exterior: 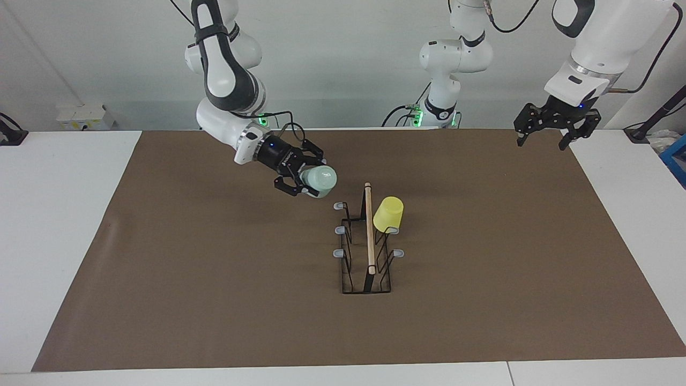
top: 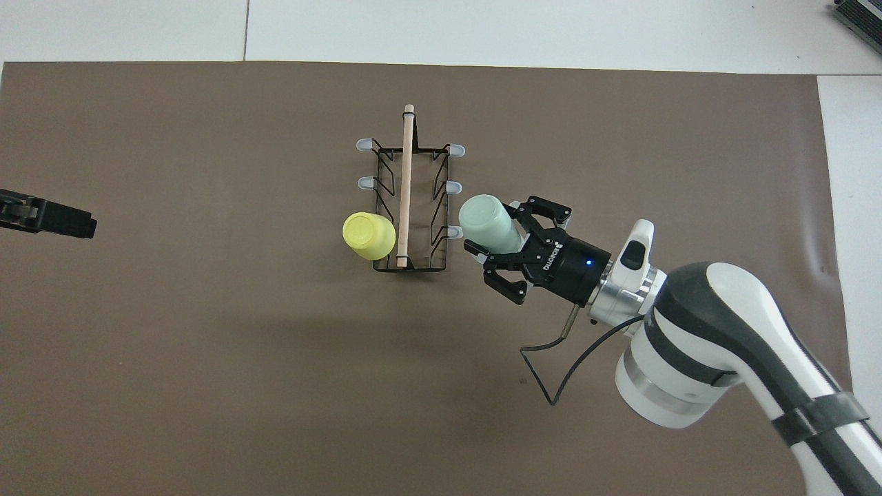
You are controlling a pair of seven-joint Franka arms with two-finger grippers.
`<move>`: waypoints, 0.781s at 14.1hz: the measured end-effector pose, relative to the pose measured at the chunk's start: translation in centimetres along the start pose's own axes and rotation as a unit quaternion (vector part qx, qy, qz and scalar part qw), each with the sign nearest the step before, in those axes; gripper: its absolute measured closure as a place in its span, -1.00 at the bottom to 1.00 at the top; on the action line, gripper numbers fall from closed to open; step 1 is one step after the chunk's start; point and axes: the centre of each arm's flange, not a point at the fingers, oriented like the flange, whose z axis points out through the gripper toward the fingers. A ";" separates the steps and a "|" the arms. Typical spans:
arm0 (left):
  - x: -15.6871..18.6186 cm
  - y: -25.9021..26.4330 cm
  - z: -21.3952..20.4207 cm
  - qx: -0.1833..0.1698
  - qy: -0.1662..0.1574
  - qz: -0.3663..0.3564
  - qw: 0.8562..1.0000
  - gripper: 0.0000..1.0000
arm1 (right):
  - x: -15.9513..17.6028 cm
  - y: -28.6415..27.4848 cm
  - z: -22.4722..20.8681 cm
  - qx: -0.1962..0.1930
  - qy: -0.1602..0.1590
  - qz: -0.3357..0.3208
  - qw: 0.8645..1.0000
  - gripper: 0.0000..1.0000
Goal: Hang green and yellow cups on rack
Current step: 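Carry the green cup with the right gripper onto the rack peg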
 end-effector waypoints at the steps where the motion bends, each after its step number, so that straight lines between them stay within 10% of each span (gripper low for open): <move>1: 0.0 0.2 0.0 0.000 0.000 0.001 1.000 -1.00 | -0.6 -0.2 0.6 -0.001 0.000 0.002 1.000 -0.38; 11: 0.1 0.5 0.1 0.001 0.000 0.004 1.000 -1.00 | -1.3 -0.6 5.0 -0.028 0.006 0.014 0.999 -0.38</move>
